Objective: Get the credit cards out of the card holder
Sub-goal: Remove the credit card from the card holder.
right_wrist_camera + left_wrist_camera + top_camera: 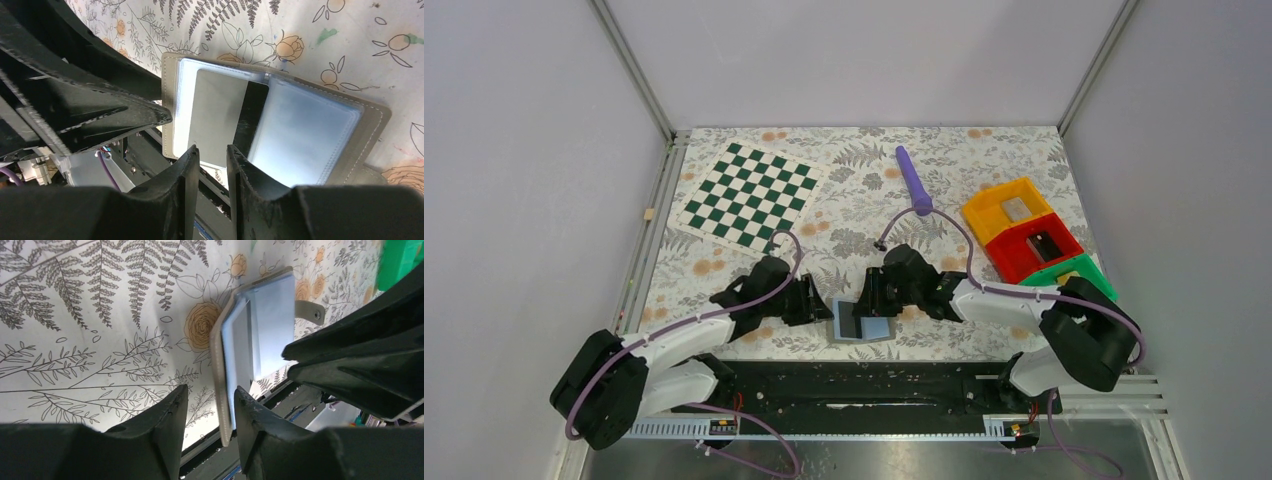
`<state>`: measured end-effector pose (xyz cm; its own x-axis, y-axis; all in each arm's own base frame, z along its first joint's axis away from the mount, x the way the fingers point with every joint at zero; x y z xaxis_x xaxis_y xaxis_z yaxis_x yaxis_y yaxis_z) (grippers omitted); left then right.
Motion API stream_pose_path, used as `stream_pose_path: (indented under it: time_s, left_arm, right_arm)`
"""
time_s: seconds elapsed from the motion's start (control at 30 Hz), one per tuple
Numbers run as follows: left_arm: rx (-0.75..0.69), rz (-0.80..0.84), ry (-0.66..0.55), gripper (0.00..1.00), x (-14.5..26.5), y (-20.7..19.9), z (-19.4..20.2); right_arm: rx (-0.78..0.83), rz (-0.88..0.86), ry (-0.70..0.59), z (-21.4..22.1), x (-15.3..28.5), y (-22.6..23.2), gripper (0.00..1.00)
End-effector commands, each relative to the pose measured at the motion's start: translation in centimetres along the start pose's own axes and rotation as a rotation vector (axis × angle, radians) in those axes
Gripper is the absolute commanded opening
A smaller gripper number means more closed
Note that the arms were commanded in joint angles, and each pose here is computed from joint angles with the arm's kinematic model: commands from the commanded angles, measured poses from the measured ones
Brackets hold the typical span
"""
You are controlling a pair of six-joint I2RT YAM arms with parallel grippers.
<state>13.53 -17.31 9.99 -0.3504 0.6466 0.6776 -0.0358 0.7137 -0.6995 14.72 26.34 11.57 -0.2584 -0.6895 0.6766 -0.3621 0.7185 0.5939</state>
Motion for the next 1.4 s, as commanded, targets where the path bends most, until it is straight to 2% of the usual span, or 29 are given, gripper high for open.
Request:
stream_pose_path:
  time_s: [0.0,0.17,0.27,0.53,0.7,1.07,1.27,1.37]
  left_arm:
    - [-0.028,0.046,-0.086,0.41,1.1,-2.3,-1.6]
    - [-0.042,0.069,-0.120,0.42,1.7,-3.0,-2.0]
    - [-0.056,0.118,-0.100,0.41,1.6,-3.3,-1.7]
    - [-0.025,0.178,-0.018,0.25,-0.2,-2.4,-0.7]
    - [-0.012,0.134,0.006,0.20,-1.3,-1.2,-0.3]
    - [0.011,0.032,0.028,0.20,-2.6,1.3,0.5]
    - [0.015,0.034,0.031,0.20,-2.7,1.4,0.6]
    - [0.016,0.030,0.034,0.20,-2.7,1.4,0.7]
  right_arm:
    - [-0.022,-0.064,-0.012,-0.4,-0.6,0.3,0.33]
    - [-0.037,-0.054,-0.008,-0.1,-1.1,-0.4,0.32]
    - [-0.045,-0.037,-0.002,0.1,-1.2,-1.0,0.31]
    - [-0.062,-0.008,0.009,0.7,-1.7,-2.2,0.32]
    - [-0.082,-0.005,0.021,1.2,-2.2,-2.8,0.33]
    - [-0.120,-0.045,0.030,1.5,-2.8,-3.3,0.35]
    - [-0.121,-0.110,0.041,1.5,-3.0,-2.9,0.31]
    - [-0.128,-0.118,0.039,1.6,-3.0,-2.9,0.21]
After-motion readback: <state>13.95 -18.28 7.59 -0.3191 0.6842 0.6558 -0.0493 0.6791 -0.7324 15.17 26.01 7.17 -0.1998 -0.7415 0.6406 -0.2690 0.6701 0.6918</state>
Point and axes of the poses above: each gripper's point midway between its finger pads, its own x axis back along the fingers, its own y axis along the line the jaws close on, z = x × y, the point moved 8 cm from there along x, back along the fingers, and after that the axes turned 7 degrees about x, right-handed, at the moved point
